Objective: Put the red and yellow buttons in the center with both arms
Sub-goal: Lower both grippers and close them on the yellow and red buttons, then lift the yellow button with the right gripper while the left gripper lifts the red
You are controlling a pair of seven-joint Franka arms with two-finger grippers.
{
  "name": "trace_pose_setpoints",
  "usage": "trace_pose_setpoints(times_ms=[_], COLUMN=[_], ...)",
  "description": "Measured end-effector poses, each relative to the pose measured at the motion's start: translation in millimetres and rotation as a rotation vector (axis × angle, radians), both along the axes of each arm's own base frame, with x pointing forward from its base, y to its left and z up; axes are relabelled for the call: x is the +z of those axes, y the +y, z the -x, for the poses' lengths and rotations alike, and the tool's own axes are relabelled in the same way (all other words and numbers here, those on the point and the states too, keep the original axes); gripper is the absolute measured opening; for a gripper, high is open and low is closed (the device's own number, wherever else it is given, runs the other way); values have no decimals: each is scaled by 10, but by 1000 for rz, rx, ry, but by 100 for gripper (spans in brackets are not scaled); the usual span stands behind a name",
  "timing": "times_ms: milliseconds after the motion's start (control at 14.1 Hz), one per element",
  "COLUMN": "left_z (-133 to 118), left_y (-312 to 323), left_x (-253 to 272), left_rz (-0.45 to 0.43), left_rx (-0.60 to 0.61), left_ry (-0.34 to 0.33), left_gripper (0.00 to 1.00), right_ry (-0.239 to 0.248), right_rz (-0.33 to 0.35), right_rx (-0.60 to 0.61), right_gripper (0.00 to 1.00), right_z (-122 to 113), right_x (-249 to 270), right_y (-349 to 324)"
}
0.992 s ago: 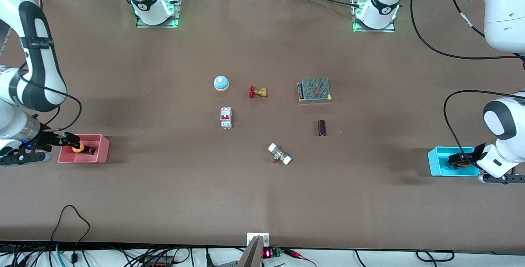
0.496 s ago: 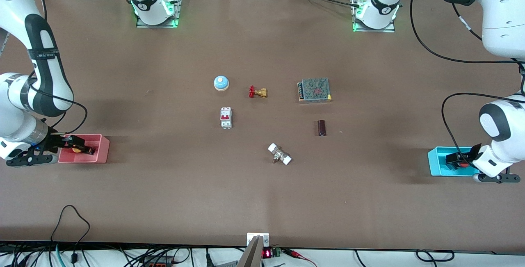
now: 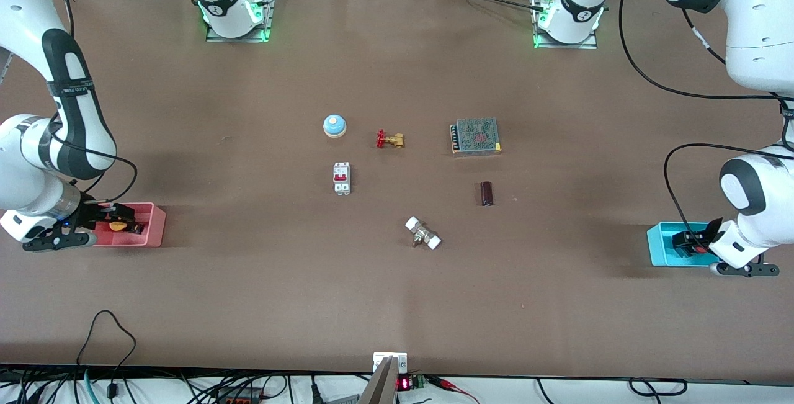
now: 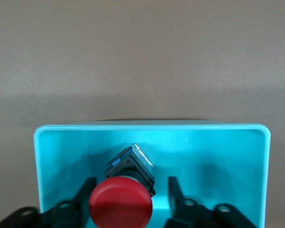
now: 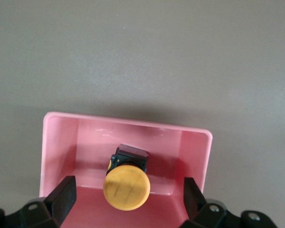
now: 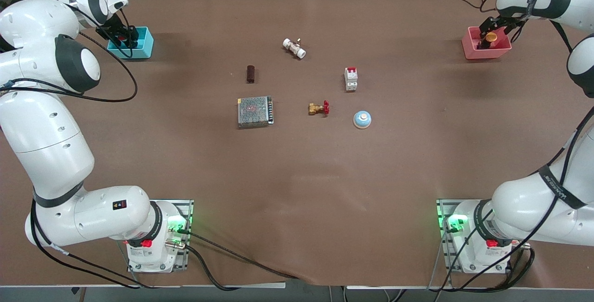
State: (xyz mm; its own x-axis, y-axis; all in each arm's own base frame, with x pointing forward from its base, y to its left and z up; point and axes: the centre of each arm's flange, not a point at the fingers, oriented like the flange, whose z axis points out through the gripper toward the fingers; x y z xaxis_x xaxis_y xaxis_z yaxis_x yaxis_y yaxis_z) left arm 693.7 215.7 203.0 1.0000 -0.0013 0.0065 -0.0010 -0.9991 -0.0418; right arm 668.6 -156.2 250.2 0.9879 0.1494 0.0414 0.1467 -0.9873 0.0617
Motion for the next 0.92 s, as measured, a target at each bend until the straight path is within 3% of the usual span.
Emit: trace_pose_setpoints(times_ms=[142, 425, 496, 567, 780, 850, 921], left_z=[-2, -13, -13, -14, -17, -18, -18], left_y=[-7, -22, -21, -22, -21, -21, -21], left_x=[-4, 6, 6, 6, 12, 13, 13], left_rz=[0, 0, 0, 0, -1, -1, -1], left_rx=[-5, -9, -12, -16, -21, -22, -23], left_ry=[0, -2, -2, -1, -3, -3, -3], left_gripper=[47, 38, 36, 35, 34, 35, 36], right_ry=[4, 3, 3, 4, 8, 9, 9], right_rz=[4, 6, 7, 7, 7, 7, 7], right_rx=[8, 16, 21, 31, 45, 51, 54], right_gripper=[100, 96, 88, 88, 59, 59, 53], right_z=[1, -2, -2, -2, 1, 1, 2], right_x=[-44, -76, -82, -90, -124, -130, -132], right_y=[14, 19, 19, 20, 20, 20, 20])
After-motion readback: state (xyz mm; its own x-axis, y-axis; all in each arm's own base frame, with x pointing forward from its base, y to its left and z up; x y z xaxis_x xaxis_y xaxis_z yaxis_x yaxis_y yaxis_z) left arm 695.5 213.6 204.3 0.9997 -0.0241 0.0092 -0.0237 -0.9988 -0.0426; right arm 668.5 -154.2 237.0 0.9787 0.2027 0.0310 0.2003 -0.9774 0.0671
